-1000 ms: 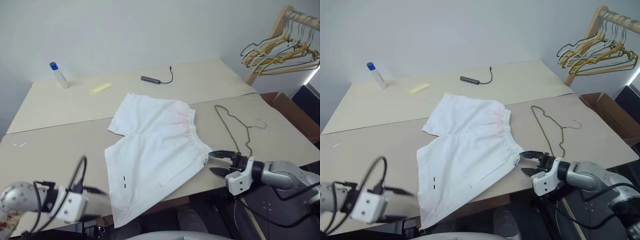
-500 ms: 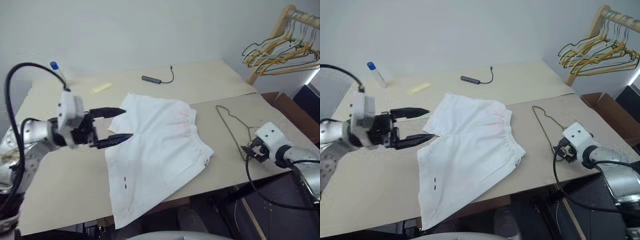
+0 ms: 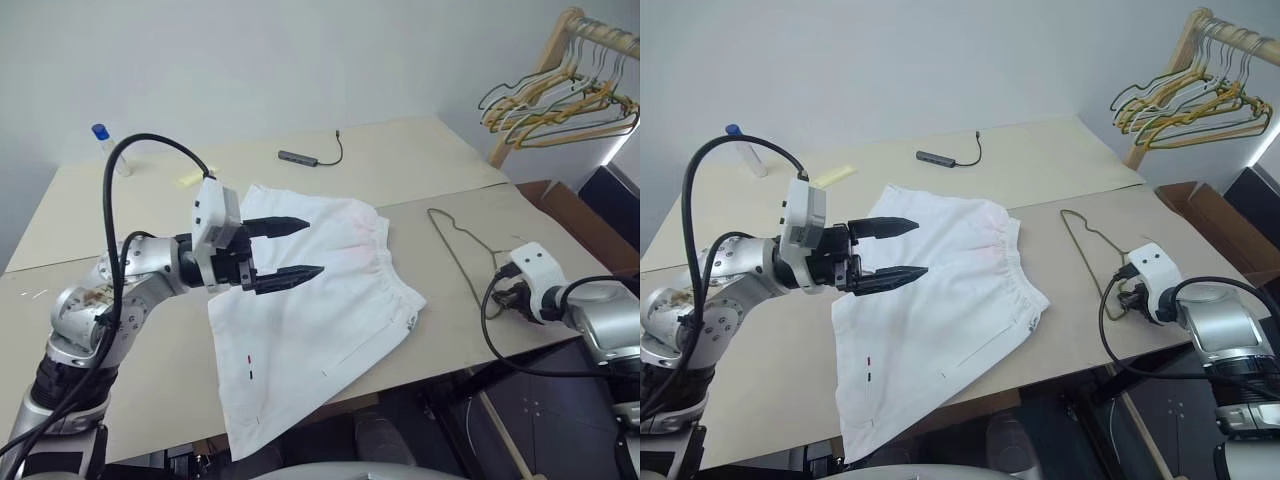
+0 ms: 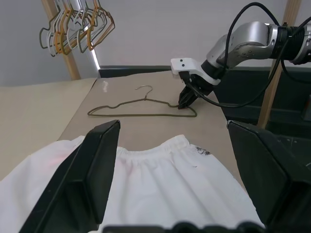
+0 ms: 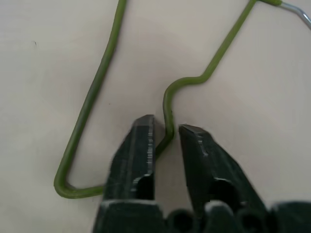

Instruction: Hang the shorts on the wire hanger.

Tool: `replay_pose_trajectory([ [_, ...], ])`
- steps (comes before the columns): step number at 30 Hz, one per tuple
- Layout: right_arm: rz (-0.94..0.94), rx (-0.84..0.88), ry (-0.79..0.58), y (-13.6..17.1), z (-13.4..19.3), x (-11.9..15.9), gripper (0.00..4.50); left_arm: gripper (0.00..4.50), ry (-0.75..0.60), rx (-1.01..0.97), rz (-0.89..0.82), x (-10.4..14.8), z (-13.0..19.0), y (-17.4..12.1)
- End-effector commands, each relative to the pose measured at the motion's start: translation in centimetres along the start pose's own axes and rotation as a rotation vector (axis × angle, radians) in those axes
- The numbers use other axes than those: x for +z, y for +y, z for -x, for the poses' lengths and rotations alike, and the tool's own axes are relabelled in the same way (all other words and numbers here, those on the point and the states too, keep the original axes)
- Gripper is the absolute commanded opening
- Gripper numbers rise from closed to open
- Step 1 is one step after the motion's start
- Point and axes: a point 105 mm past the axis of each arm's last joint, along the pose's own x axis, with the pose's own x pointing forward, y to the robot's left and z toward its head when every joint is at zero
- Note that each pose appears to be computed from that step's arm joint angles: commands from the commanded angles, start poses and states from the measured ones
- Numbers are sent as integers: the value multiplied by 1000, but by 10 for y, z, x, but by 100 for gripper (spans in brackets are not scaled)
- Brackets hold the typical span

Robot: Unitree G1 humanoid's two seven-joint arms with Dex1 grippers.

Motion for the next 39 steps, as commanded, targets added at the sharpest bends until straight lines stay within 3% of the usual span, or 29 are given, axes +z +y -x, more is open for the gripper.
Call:
replay_pose_trajectory([
  [1, 11, -96, -62, -15, 7, 19, 3, 380, -35, 8, -56, 12, -4, 4],
  [4, 152, -241, -186, -24, 17, 48, 3, 380, -45, 24, -65, 13, -9, 10],
  [6, 343, -400, -310, -30, 31, 75, 3, 380, -55, 44, -76, 15, -13, 18],
  [10, 699, -549, -559, -14, 58, 118, 3, 380, -81, 76, -97, 22, -20, 32],
  [15, 1360, -586, -658, 19, 65, 125, 3, 380, -94, 119, -123, 35, -21, 55],
  [18, 1563, -592, -728, 28, 67, 129, 3, 380, -68, 116, -114, 39, -20, 67],
  [20, 1663, -616, -815, 35, 72, 139, 3, 380, 48, 78, -109, 29, -23, 72],
  [23, 1730, -602, -911, 47, 75, 149, 3, 380, 207, 20, -76, 11, -26, 77],
  [30, 1771, -571, -1018, 66, 81, 165, 3, 380, 379, -107, -30, -19, -43, 75],
  [39, 1747, -689, -1019, 55, 94, 186, 3, 380, 480, -198, 40, -45, -51, 61],
])
